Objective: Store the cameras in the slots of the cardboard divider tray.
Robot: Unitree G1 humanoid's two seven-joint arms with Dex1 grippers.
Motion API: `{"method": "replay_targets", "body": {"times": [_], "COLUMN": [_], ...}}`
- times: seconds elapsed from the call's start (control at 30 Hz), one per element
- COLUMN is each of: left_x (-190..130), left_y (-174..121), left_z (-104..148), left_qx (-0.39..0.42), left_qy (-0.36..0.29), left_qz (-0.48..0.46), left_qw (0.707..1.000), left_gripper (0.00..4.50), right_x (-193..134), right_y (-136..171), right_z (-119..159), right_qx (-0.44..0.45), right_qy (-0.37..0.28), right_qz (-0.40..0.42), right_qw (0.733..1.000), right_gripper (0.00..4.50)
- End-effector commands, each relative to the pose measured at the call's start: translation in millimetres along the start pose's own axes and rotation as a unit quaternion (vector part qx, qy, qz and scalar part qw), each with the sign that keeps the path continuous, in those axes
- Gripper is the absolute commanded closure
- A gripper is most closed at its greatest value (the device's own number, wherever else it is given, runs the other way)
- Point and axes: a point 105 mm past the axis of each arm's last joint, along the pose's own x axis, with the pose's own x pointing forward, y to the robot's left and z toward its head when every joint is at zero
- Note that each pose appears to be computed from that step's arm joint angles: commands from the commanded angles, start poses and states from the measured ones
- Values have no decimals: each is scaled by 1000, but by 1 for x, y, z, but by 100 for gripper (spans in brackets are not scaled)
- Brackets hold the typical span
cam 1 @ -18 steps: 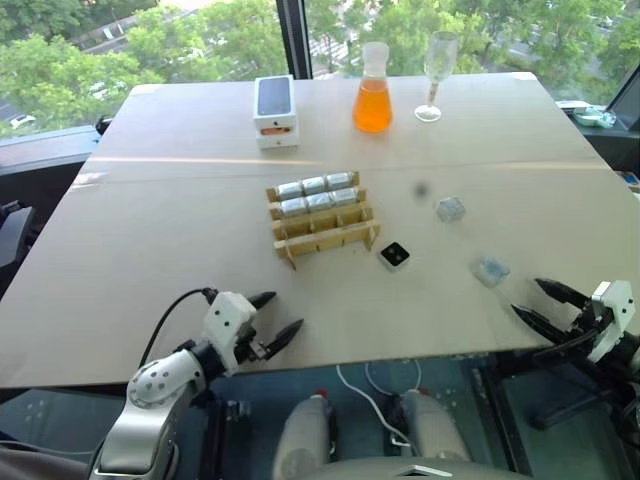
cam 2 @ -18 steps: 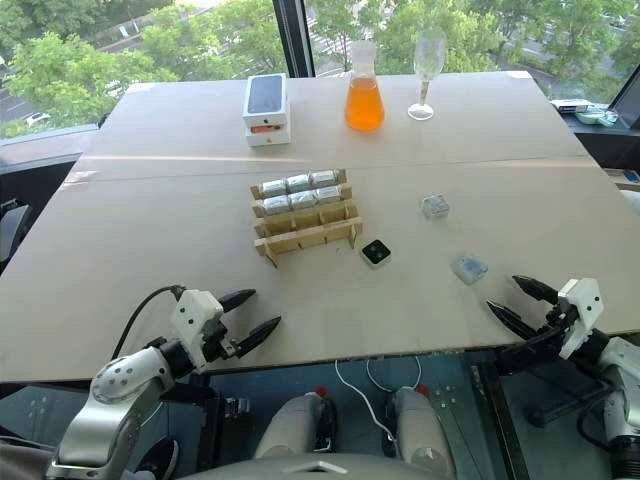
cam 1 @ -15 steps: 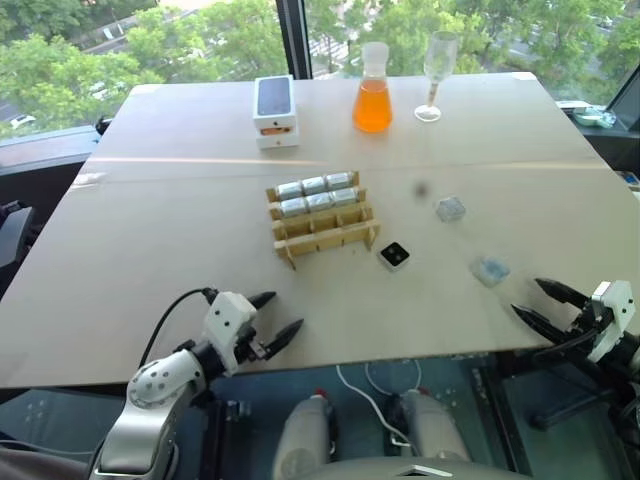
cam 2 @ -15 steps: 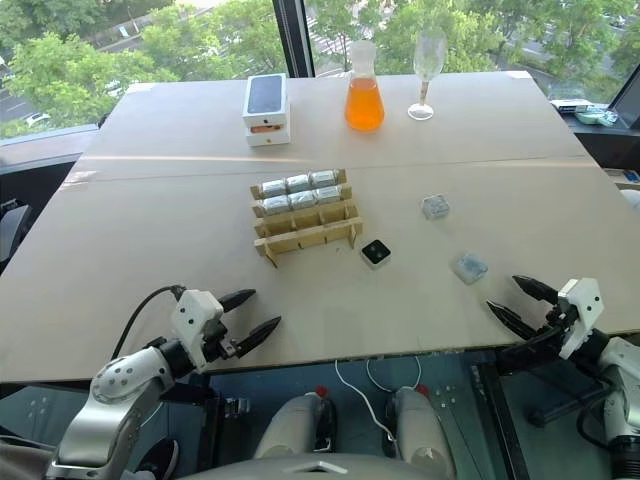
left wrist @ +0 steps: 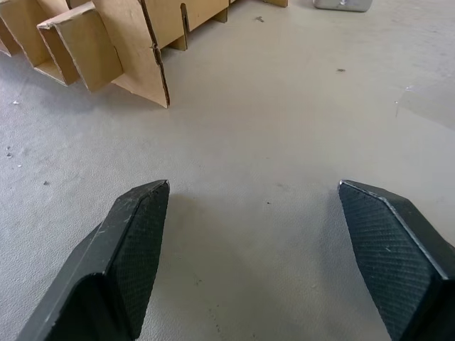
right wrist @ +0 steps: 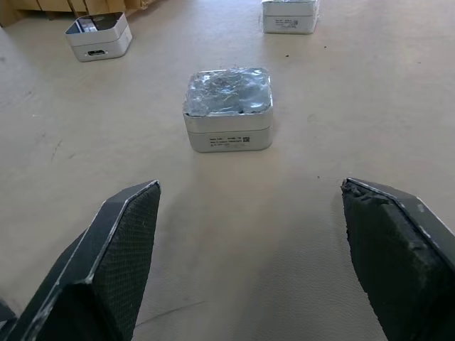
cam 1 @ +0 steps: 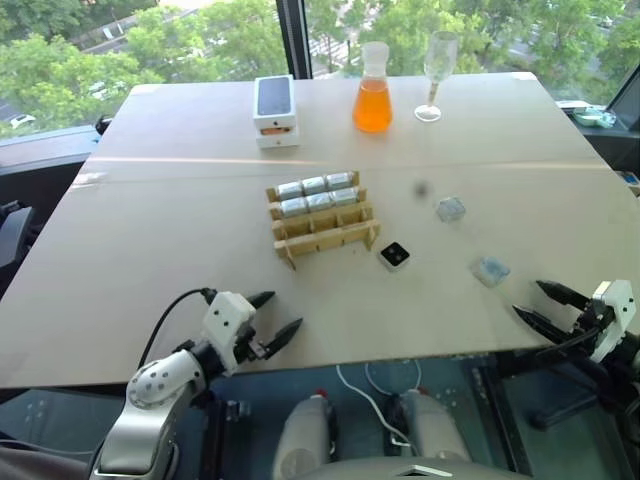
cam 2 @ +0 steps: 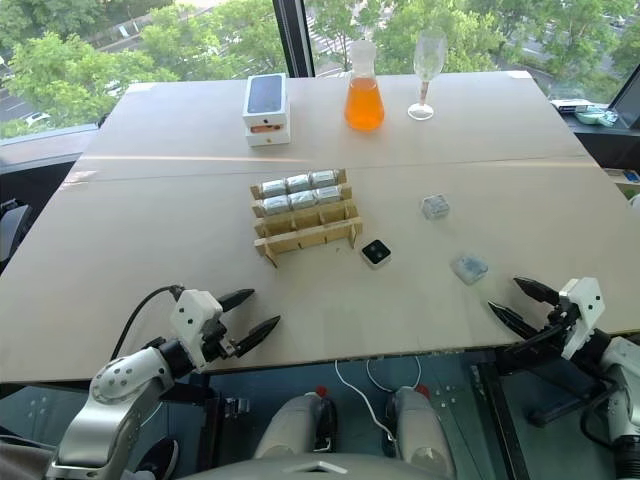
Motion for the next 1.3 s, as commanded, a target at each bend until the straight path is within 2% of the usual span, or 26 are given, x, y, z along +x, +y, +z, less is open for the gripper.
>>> {"method": "replay_targets", "body": {"times": [0.03,0.13,0.27,0.43,0.57,0.93,1.03,1.13,1.17,1.3], "left_x": [-4,-3,-2,-1,-6,-2,0,0,0,8], "left_y": [1,-5,-10,-23,-33,-31,-33,-32,-31,-13], "left_z": [17,25,25,75,91,93,90,87,86,92], "left_qx": [5,31,88,58,50,71,67,69,70,62], "left_qy": [-38,-43,-10,-63,-49,-33,-34,-32,-32,-37], "left_qz": [-15,-56,-109,-210,-279,-290,-289,-284,-281,-239], "left_qw": [999,997,990,974,958,954,954,956,957,968], "left_gripper": [58,58,58,58,58,58,58,58,58,58], "right_x": [7,20,30,39,46,56,58,56,56,63], "right_y": [6,8,6,8,11,14,17,17,16,24], "right_z": [8,9,10,12,13,17,17,14,14,26], "right_qx": [-18,-34,-37,-55,-62,-50,-57,-60,-63,-134], "right_qy": [-6,-12,-14,-18,-17,-36,-37,-30,-27,-23], "right_qz": [5,-28,-69,-84,-79,-71,-62,-61,-62,-23], "right_qw": [1000,999,997,995,995,996,996,996,996,990], "right_gripper": [49,49,49,49,49,49,116,250,264,265]}}
